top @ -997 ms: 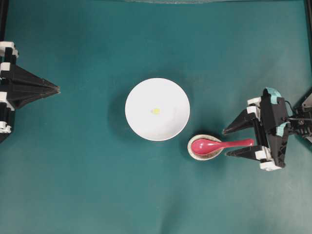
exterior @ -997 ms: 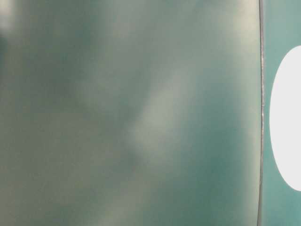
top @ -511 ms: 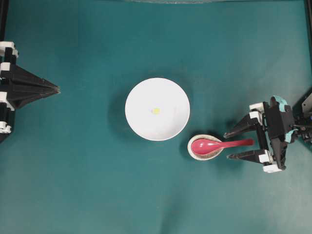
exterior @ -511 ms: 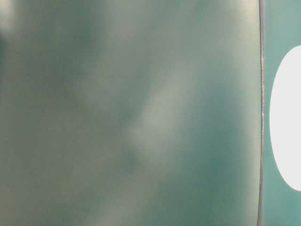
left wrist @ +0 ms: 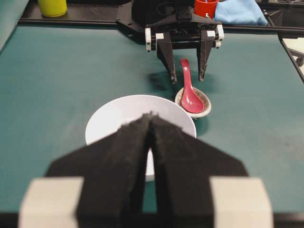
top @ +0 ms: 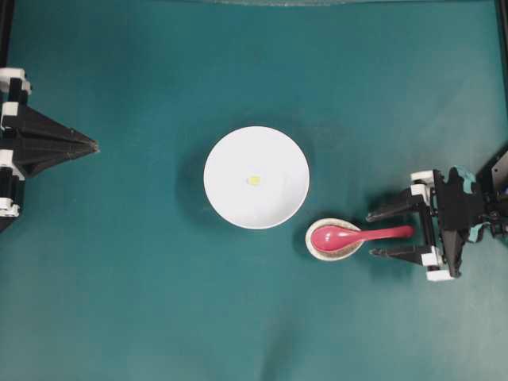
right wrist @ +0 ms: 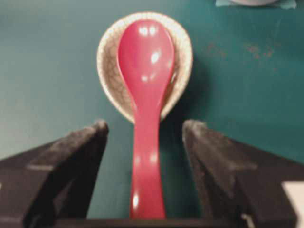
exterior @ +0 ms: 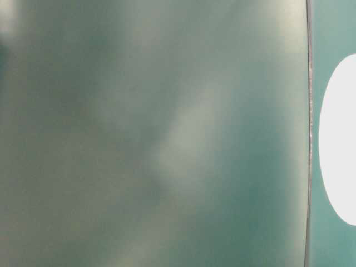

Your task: Scoop the yellow hexagonal prism block from the bowl with a spoon using the right arm.

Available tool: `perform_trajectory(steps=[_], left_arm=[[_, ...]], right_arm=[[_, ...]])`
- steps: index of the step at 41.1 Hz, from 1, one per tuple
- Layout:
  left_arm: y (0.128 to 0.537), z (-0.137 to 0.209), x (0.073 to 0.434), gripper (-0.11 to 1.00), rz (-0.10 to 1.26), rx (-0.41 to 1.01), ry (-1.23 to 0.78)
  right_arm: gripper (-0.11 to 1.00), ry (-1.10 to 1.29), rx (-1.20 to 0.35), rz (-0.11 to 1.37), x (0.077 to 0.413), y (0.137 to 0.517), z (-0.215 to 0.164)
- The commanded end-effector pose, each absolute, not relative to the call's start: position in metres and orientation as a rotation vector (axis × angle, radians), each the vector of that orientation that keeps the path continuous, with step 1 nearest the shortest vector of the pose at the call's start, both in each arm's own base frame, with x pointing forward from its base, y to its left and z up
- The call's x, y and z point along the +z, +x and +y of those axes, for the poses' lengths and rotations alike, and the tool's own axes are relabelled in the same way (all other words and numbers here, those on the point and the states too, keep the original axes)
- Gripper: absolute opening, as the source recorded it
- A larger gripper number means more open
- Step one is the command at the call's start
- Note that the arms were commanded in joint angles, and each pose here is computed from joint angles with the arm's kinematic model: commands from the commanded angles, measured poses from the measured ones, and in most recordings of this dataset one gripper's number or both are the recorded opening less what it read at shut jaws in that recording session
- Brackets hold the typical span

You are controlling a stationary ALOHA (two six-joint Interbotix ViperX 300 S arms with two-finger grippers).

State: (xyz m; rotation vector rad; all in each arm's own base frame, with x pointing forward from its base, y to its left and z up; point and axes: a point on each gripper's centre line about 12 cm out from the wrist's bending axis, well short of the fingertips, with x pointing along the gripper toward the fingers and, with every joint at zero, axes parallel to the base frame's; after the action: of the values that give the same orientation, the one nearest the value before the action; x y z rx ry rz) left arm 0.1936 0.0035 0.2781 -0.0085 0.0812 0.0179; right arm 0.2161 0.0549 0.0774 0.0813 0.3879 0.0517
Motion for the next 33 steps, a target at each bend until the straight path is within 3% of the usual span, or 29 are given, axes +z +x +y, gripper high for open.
perform_trajectory(steps=[1, 22, 33], left_arm=[[0.1961, 0.0032, 0.286, 0.0, 0.063, 0.016, -0.008], [0.1959, 0.0032, 0.2871, 0.0, 0.058, 0.016, -0.008], [0.1961, 0.0032, 0.286, 0.0, 0.063, 0.016, -0.008]], right_arm=[[0.65, 0.08, 0.048, 0.355, 0.0813, 0.2143, 0.057], [0.62, 0.007, 0.048, 0.351, 0.082, 0.2175, 0.0588], [0.54, 0.006, 0.05, 0.352, 0.0818, 0.2169, 0.0589]])
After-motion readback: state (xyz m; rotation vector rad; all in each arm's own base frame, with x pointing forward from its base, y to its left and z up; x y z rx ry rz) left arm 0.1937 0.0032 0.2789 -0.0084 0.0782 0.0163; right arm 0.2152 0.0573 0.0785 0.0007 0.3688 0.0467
